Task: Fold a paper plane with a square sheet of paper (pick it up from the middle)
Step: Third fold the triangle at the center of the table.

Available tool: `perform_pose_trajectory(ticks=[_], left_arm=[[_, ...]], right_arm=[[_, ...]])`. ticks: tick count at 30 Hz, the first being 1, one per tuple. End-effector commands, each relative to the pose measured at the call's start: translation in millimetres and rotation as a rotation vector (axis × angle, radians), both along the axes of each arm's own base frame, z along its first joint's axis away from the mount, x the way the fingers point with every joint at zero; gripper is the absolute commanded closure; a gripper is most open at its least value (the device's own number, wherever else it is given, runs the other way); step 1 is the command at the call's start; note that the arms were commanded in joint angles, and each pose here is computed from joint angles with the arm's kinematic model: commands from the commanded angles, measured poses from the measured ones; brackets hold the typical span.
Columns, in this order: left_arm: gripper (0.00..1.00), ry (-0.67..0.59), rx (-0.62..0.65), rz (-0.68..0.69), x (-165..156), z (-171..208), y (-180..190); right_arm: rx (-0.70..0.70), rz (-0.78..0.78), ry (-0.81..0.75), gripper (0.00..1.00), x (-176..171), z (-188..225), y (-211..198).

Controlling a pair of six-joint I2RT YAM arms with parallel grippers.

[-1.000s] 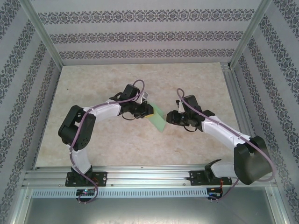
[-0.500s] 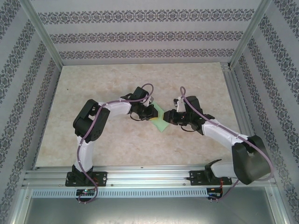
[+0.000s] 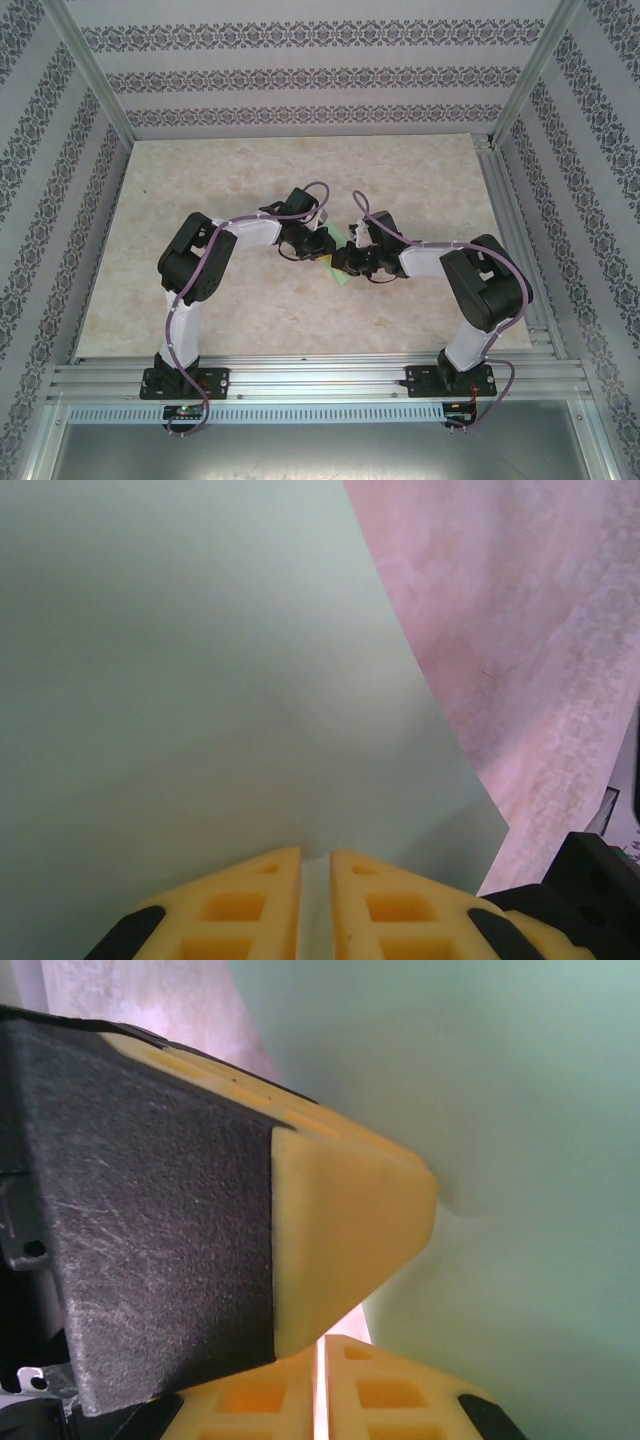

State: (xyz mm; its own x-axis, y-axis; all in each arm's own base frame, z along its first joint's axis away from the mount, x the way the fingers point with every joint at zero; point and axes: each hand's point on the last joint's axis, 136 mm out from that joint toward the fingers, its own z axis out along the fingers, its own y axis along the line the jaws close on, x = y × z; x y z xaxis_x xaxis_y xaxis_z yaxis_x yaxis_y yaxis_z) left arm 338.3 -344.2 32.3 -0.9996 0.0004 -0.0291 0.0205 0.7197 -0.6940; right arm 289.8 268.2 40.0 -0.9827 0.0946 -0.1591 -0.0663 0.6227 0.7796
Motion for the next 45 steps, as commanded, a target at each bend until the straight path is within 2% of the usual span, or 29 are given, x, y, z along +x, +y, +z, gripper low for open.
perform_pose_trajectory(ticks=[1, 7, 15, 23, 26, 30, 33, 39, 42, 45], left_arm=[[0.83, -0.014, 0.008, -0.028, -1, 2, -4], [0.82, -0.016, 0.011, -0.023, 1, 2, -4], [0.83, -0.017, 0.016, -0.021, 2, 3, -2], [0.83, -0.030, 0.024, -0.023, 2, 8, 3], [0.83, -0.039, 0.015, -0.028, 3, 12, 2], [0.82, -0.057, -0.022, -0.040, 4, 25, -3], [0.82, -0.073, -0.040, -0.046, 5, 36, -5], [0.79, -0.080, -0.070, -0.058, 2, 49, -8], [0.74, -0.075, -0.073, -0.048, -1, 54, -7], [0.68, -0.073, -0.048, -0.038, -2, 55, -3]], right_arm=[[0.002, 0.013, -0.015, 0.89, 6, 1, 6], [-0.086, 0.054, 0.055, 0.87, -16, -25, -2], [-0.177, 0.091, 0.083, 0.86, -24, -31, -7], [-0.140, 0.076, -0.008, 0.83, -14, 10, -3], [-0.194, 0.017, -0.061, 0.76, -7, 27, -22], [-0.395, -0.088, -0.080, 0.66, -4, 20, -74], [-0.432, -0.128, -0.045, 0.62, -8, 10, -95], [-0.491, -0.140, -0.002, 0.57, -13, -6, -111], [-0.338, -0.161, -0.002, 0.55, -8, -4, -98], [-0.303, -0.177, 0.023, 0.53, -6, -10, -97]])
